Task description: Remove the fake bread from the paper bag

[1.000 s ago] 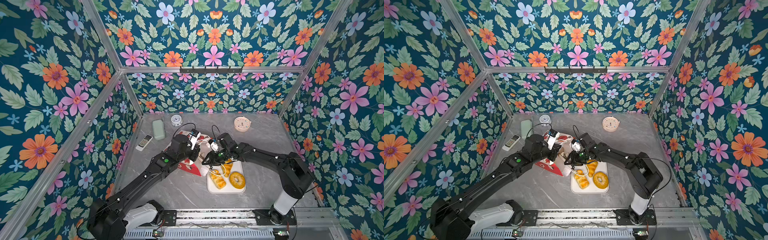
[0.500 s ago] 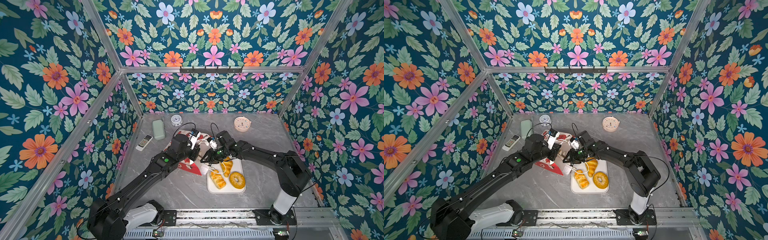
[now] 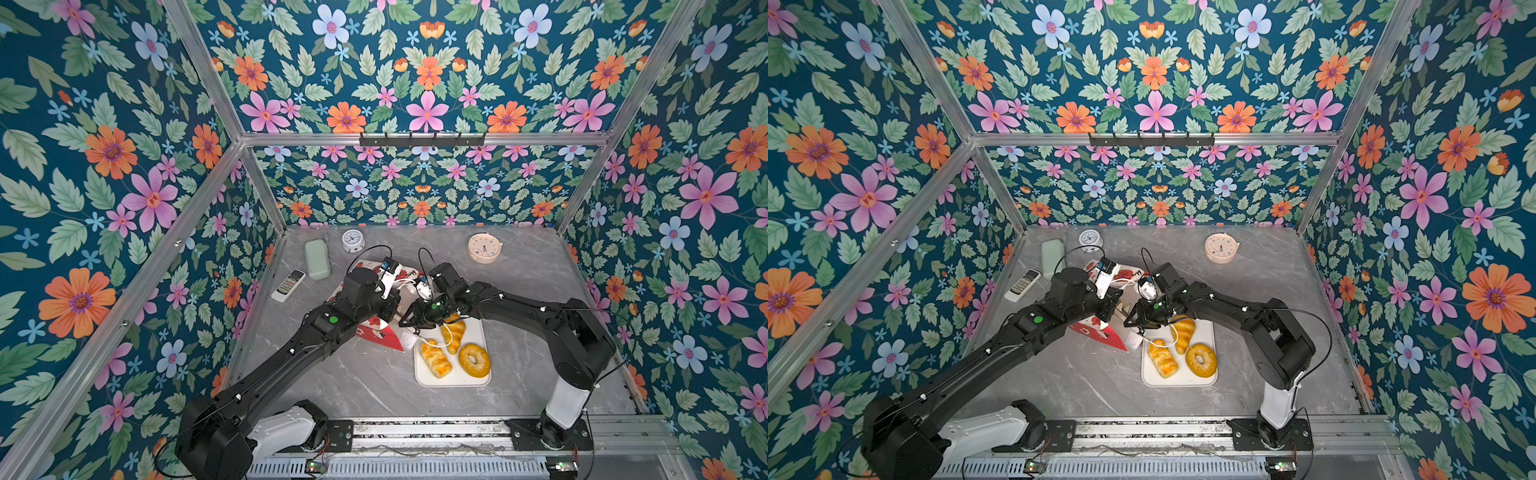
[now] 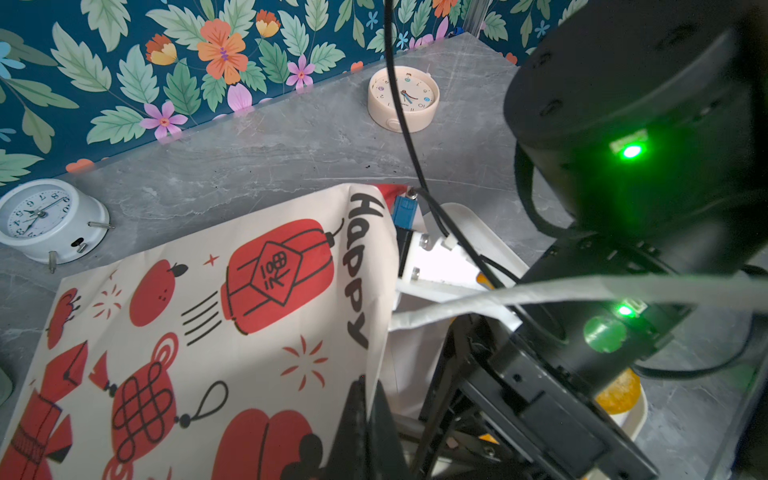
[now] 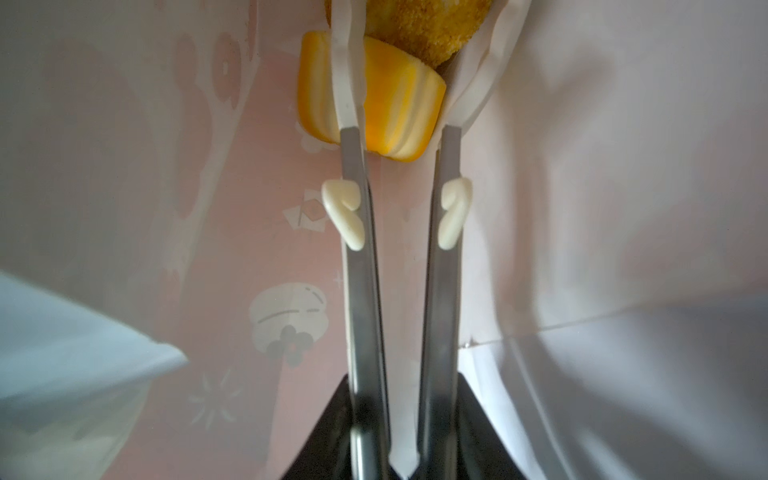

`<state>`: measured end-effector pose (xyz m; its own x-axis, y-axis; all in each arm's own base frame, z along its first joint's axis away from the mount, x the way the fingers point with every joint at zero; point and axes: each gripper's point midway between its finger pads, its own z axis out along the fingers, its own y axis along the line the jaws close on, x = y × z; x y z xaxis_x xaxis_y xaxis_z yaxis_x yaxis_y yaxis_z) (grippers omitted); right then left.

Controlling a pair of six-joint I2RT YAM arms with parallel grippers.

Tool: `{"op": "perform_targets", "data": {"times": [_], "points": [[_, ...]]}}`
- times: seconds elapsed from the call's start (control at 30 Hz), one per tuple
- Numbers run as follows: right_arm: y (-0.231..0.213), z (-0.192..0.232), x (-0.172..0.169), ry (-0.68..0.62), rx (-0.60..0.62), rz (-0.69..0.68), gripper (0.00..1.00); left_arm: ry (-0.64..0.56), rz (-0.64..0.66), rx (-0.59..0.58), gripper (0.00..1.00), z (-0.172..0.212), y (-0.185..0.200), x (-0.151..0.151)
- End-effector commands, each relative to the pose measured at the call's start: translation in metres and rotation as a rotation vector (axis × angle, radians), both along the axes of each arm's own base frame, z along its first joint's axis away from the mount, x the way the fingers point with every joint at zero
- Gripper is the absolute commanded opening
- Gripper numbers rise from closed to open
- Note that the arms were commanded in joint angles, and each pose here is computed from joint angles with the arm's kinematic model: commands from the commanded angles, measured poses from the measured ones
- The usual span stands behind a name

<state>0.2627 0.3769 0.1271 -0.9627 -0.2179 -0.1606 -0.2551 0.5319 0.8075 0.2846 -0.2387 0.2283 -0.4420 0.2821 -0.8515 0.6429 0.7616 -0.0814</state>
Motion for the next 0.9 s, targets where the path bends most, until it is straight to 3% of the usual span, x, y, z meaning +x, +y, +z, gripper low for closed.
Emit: {"op": "perform_targets", "data": {"times": [0.0,0.23,0.43,0.87], "points": [[0.008,0.006,0.003,-0.027,0.035,0.019,0.35,-0.015,-0.039,-0.038,0.0,0.012,-0.009,-0.002],[0.012,0.001,0.003,-0.027,-0.001,0.068,0.35,-0.004,-0.054,-0.035,0.0,0.008,-0.013,-0.002],[0.014,-0.008,0.004,-0.023,-0.041,0.105,0.29,-0.001,-0.063,-0.029,0.0,0.007,-0.014,-0.004],[0.014,-0.01,0.006,-0.025,-0.041,0.079,0.0,-0.007,-0.039,-0.034,0.0,0.006,-0.008,-0.005]]}}
